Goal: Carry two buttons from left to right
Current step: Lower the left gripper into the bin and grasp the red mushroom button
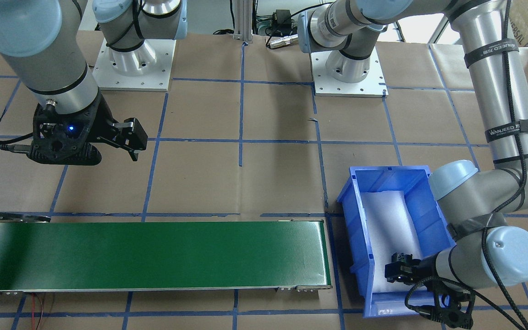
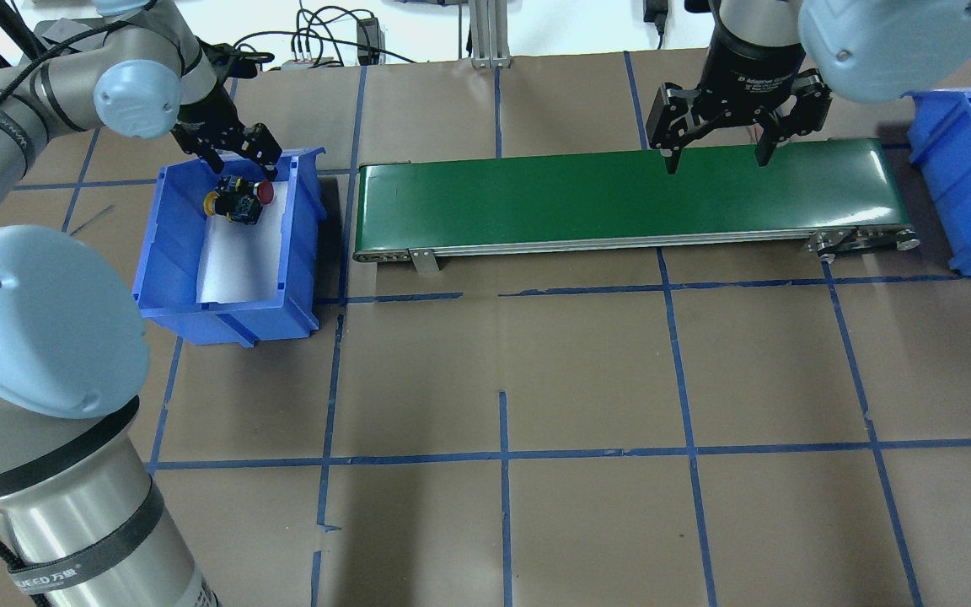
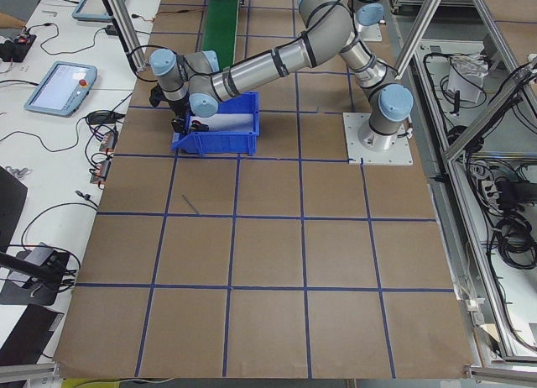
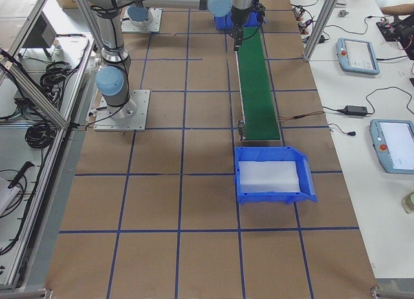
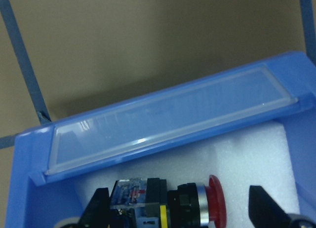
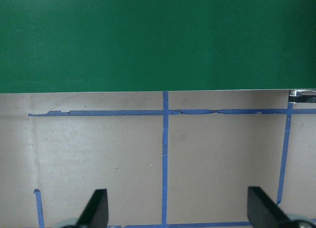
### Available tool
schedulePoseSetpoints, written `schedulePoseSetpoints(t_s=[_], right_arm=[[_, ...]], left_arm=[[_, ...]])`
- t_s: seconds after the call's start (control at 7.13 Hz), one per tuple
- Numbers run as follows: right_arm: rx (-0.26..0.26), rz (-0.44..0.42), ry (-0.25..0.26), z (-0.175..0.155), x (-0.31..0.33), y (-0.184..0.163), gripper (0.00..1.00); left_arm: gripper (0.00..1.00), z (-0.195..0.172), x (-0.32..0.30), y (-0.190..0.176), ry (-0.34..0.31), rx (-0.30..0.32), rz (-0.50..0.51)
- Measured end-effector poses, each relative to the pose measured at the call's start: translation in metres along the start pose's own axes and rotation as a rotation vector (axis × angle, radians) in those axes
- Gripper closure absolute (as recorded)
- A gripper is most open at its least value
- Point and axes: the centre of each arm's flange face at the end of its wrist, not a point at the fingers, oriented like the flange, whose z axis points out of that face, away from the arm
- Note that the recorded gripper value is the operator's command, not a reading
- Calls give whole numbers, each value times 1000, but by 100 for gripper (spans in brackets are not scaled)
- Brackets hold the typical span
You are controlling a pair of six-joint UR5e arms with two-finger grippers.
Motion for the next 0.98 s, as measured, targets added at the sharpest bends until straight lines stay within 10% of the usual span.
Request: schedulePoseSetpoints(t_s=[0.98], right_arm=[[-1,-1,2,1,0,0,0]], left_arm=[[0,4,-7,2,0,-6,18]])
